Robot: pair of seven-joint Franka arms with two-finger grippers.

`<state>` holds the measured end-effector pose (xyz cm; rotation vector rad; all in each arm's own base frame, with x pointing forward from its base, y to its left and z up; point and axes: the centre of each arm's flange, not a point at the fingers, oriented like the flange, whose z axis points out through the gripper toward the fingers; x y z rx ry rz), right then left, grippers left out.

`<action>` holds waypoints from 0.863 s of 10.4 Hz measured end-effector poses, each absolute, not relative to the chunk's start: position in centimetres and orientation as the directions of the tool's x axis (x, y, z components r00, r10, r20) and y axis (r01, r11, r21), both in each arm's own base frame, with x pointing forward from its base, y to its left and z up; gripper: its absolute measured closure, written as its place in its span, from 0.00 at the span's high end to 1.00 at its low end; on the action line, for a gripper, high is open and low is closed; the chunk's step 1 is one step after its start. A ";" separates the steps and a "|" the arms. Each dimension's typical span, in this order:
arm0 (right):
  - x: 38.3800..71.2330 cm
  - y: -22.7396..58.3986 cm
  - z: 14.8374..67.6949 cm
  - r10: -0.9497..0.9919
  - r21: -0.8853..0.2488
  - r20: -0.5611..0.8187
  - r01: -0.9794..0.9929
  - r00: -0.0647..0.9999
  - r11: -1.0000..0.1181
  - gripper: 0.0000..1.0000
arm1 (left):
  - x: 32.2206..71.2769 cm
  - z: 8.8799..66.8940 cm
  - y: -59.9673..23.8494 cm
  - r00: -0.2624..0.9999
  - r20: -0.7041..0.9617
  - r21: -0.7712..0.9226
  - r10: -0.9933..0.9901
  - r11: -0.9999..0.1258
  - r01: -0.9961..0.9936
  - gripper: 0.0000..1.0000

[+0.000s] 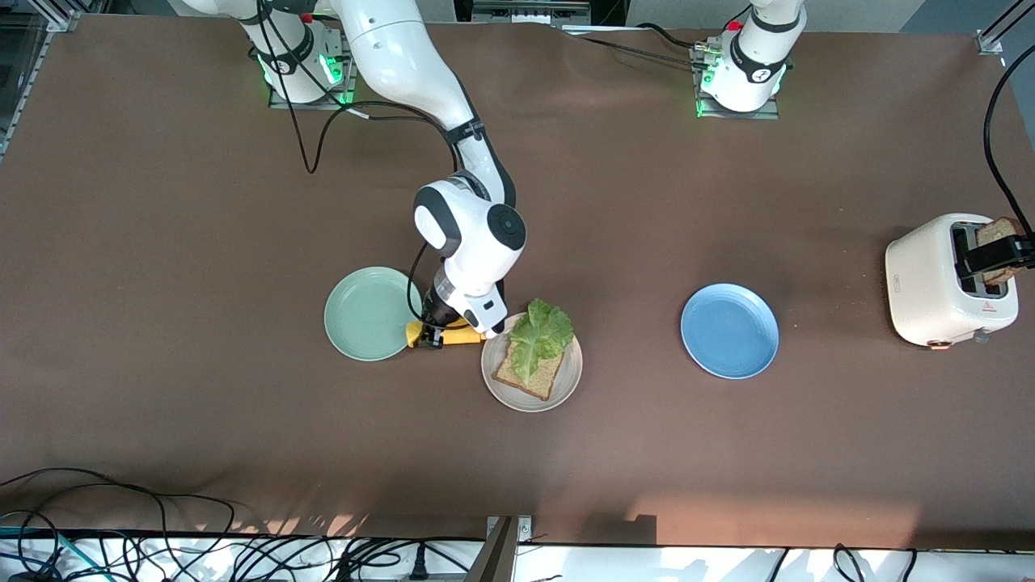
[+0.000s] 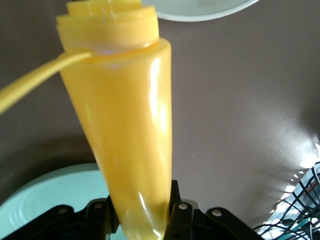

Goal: Make sandwich on beige plate with both arms
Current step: 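Hold the yellow bottle nozzle over the lettuce with the right gripper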

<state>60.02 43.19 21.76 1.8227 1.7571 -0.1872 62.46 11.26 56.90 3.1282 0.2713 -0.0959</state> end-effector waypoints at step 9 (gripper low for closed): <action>60.3 42.9 22.2 0.860 0.320 -0.494 0.946 0.127 0.044 0.38 | 62.5 56.9 10.8 0.985 -0.061 -0.004 0.164 -0.986 0.164 1.00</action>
